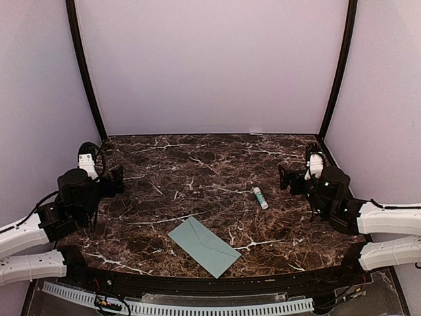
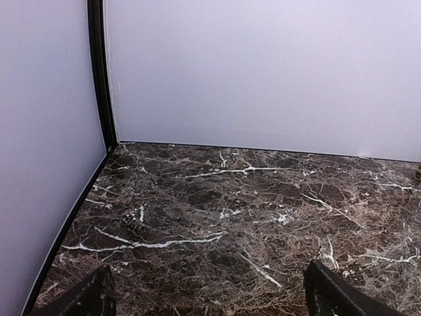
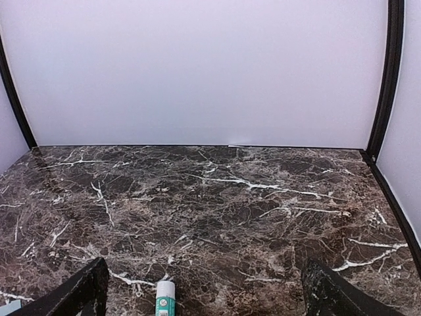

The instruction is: Place the letter into the envelope and seal it

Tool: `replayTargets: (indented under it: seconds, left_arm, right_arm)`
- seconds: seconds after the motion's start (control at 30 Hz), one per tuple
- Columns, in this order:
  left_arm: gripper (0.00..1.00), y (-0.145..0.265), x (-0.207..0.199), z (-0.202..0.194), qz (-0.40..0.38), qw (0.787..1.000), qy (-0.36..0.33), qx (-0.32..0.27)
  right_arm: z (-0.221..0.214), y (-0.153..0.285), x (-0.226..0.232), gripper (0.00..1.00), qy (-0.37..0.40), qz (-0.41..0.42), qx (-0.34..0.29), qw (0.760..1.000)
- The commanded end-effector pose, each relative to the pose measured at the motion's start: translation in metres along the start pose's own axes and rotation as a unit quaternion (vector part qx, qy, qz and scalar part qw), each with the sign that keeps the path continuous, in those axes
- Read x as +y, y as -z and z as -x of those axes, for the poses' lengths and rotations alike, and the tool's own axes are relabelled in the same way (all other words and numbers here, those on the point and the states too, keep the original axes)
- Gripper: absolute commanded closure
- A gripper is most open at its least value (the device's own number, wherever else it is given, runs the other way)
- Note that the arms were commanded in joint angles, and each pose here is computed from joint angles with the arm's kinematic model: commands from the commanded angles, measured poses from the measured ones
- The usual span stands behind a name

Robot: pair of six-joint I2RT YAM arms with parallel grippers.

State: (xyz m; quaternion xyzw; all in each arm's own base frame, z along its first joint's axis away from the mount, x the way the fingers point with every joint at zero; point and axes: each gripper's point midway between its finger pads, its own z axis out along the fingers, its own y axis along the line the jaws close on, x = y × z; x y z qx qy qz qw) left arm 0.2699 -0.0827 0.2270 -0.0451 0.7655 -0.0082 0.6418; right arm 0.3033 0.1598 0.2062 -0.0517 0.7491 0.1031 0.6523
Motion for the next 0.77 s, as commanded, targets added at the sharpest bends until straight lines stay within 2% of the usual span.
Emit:
replayTargets:
  seconds: [0.0, 0.73]
  left_arm:
    - [0.01, 0.004, 0.009, -0.007, 0.006, 1.000, 0.015, -0.004]
    - [0.01, 0.010, 0.012, -0.008, -0.004, 0.999, 0.034, 0.000]
  right_arm:
    - [0.016, 0.003, -0.002, 0.01, -0.027, 0.001, -0.061, 0.998]
    - [0.013, 0.006, 0.009, 0.01, -0.015, 0.034, -0.060, 0.997]
